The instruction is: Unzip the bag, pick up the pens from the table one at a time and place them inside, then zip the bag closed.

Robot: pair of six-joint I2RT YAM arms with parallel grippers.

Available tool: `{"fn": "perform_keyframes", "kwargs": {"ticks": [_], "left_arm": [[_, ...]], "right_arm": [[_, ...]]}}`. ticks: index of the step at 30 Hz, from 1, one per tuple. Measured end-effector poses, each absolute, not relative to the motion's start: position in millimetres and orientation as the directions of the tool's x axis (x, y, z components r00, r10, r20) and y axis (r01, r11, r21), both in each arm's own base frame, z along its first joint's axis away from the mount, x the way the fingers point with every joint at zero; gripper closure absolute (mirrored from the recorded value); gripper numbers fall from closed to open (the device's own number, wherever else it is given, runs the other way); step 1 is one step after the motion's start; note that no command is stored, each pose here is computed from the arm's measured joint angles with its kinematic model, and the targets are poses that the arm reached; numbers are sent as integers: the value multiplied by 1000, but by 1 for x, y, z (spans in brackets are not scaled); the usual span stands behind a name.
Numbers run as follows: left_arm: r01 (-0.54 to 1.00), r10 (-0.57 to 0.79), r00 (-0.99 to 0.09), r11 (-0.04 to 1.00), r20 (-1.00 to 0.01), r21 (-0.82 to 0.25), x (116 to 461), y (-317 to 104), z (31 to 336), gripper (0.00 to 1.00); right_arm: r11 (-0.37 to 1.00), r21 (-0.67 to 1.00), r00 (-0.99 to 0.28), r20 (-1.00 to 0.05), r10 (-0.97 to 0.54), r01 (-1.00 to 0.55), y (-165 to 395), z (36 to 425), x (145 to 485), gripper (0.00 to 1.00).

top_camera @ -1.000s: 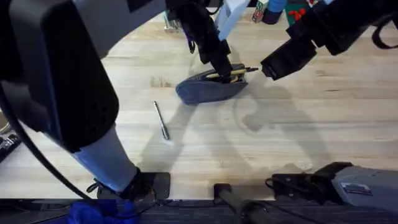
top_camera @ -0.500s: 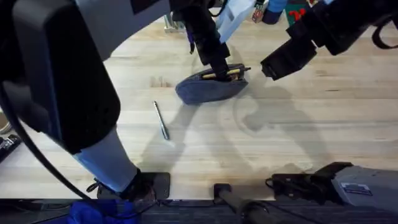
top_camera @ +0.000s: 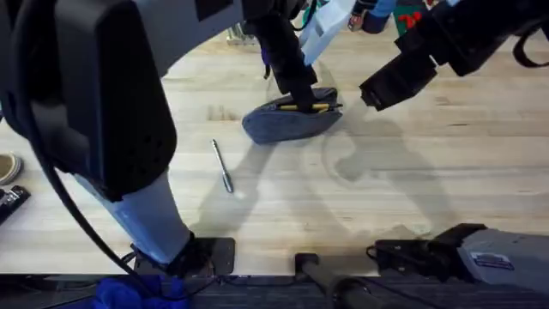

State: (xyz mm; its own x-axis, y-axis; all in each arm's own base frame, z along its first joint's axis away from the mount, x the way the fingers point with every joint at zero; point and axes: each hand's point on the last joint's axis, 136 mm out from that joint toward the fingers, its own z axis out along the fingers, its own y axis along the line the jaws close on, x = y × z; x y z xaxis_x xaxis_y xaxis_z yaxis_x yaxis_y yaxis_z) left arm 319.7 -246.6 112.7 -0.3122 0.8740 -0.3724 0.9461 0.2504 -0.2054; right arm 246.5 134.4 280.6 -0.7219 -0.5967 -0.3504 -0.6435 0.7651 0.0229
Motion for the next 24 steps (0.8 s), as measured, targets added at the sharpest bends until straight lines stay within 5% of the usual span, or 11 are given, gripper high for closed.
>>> {"fn": "perform_keyframes", "kwargs": {"ticks": [7,10,11,15,16,24], "left_arm": [[945,874,-315,252,-371,-207,320,-247,112,938],[944,873,-317,255,-371,-208,320,-247,112,768],[945,874,-315,253,-371,-207,320,-247,112,689],[945,874,-316,255,-368,-205,320,-246,112,78],[945,874,-317,257,-368,-205,320,-246,112,24],[945,875,-318,258,-366,-203,320,-246,112,5]], "right_arm": [[765,23,-722,-350,-597,-643,134,281,247,5],[765,23,-722,-350,-597,-644,134,281,247,5],[765,23,-722,-350,-597,-644,134,281,247,5],[765,23,-722,-350,-597,-643,134,281,247,5],[765,23,-722,-350,-597,-644,134,281,247,5],[765,23,-722,-350,-597,-644,134,281,247,5]]}}
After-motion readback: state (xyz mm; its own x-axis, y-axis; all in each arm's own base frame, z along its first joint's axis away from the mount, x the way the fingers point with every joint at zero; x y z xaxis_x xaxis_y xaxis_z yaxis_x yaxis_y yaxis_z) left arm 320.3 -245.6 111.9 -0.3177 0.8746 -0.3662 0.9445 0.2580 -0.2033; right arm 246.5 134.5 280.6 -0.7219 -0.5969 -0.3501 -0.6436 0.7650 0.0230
